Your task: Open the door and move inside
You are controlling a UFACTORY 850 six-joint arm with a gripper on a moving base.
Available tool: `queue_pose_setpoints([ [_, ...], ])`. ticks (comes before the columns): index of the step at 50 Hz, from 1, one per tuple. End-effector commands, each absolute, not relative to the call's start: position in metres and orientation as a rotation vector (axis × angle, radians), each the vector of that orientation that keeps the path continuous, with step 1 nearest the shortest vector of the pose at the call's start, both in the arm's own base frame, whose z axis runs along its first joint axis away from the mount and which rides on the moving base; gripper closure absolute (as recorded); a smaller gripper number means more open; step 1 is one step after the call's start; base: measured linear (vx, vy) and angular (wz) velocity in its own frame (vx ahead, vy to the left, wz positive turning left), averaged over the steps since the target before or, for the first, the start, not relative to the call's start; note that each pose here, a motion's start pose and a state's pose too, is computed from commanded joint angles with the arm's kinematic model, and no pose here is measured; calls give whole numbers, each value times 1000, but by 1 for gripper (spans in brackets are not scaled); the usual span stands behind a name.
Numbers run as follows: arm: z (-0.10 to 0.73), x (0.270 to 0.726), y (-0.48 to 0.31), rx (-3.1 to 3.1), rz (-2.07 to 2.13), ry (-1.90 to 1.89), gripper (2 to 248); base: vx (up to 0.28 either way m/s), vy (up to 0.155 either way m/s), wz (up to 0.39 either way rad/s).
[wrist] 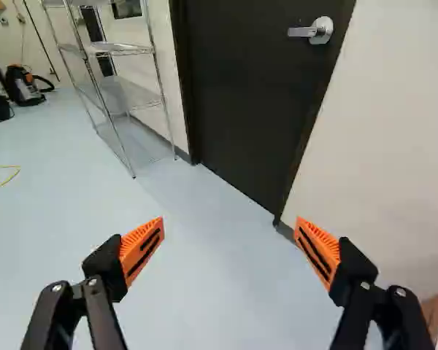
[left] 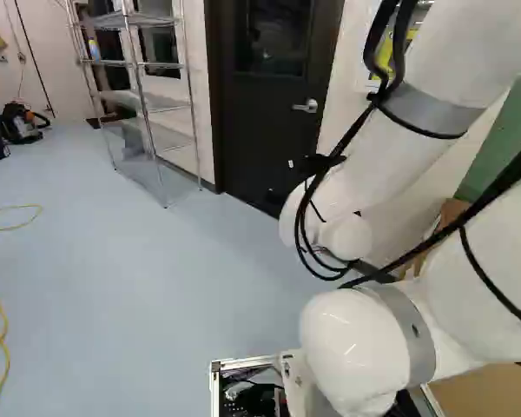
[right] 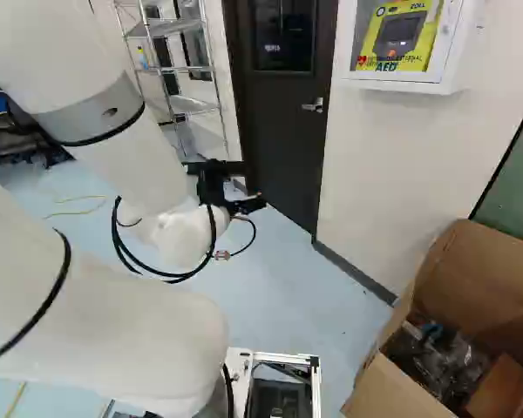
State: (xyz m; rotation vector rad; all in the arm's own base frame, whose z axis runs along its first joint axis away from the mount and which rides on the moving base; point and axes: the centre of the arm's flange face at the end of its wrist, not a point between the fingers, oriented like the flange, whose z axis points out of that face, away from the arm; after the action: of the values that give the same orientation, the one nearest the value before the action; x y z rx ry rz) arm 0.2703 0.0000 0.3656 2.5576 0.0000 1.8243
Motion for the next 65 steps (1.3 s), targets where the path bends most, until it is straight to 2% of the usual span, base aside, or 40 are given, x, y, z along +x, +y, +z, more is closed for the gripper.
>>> queue_pose_setpoints([
  [48, 366, 270, 0, 2558, 1824, 0, 3, 4, -2, -12],
  [65, 366, 270, 0, 2558, 1824, 0, 3, 95, 72, -19],
])
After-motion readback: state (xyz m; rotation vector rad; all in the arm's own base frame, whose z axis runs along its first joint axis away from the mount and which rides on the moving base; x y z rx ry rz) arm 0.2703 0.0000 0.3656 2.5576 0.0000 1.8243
